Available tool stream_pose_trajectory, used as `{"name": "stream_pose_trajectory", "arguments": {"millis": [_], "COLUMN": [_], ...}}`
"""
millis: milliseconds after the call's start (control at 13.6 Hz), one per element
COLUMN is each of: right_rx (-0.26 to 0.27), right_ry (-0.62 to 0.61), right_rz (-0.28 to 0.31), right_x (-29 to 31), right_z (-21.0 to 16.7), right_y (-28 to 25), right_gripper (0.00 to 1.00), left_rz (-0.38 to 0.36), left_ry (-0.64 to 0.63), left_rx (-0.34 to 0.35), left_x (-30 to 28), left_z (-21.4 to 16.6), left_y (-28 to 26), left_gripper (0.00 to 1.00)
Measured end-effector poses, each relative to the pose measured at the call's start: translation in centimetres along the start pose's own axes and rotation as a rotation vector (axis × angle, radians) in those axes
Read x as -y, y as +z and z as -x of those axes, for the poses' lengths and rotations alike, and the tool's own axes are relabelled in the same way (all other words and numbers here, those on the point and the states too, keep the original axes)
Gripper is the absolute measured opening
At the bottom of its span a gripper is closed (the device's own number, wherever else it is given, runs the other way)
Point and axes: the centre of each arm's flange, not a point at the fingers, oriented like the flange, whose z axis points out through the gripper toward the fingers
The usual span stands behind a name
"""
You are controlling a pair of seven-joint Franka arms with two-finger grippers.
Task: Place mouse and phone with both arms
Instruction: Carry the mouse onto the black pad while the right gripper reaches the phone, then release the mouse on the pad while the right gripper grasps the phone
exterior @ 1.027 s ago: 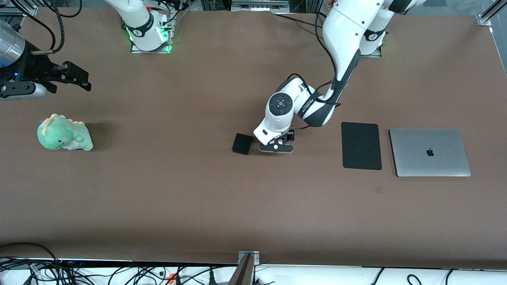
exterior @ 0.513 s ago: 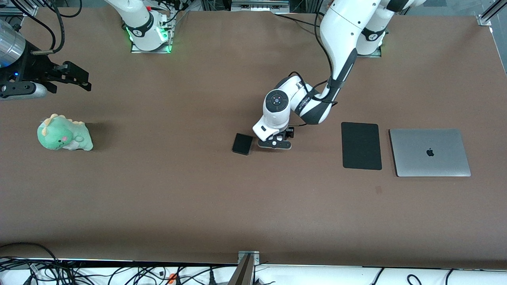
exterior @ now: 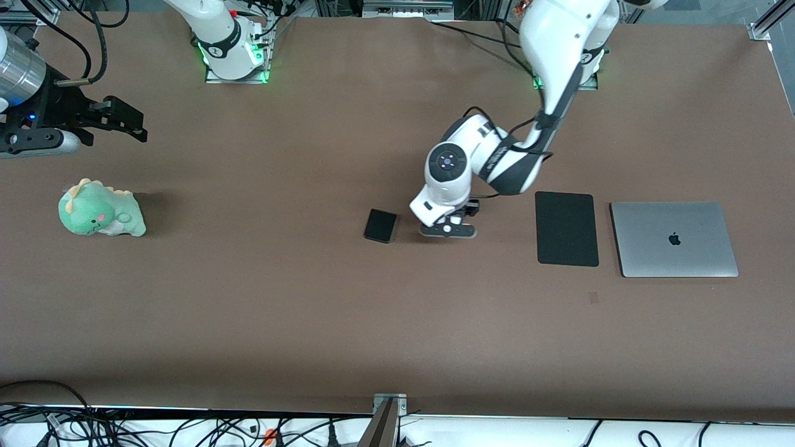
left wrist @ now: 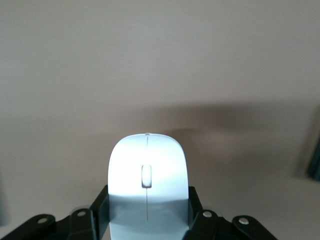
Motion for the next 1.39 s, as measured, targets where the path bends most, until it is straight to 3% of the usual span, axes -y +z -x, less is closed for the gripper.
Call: {"name": "stream_pose_trajectory", "arguments": {"millis": [147, 367, 513, 660, 953, 1393], "right_rx": [0.019, 0.040, 0.041, 0.032, -0.012, -0.067], "right_ry": [0.004, 0.039, 0.045, 0.073, 0.149, 0.328], "right_rz": [0.002, 0.013, 0.021, 0.027, 0.025, 0.002], "right_x": [1.2, 5.8, 9.6, 13.4, 21.7, 34.4], "right_z": [-0.4, -2.2, -3.5, -4.6, -6.1, -5.7], "right_y": [1.1, 4.5, 7.3, 10.0, 16.8, 32.9], "right_gripper": [1.00, 1.00, 1.00, 1.00, 1.00, 1.00], "left_rz": [-0.027, -0.008, 0.038, 0.101, 0.137, 0.144], "left_ry": [-0.010, 0.012, 0.047, 0.070, 0.093, 0.105], "left_rx": [0.076, 0.173, 0.203, 0.189, 0.111, 0.042], "left_x": [7.3, 19.6, 27.4, 32.6, 32.4, 30.8], "left_z": [-1.8, -4.6, -6.1, -6.7, -5.5, -2.9], "left_y": [-3.6, -3.7, -1.6, 1.0, 7.5, 12.4], "left_gripper": [0.62, 0.62, 0.62, 0.62, 0.62, 0.65]}}
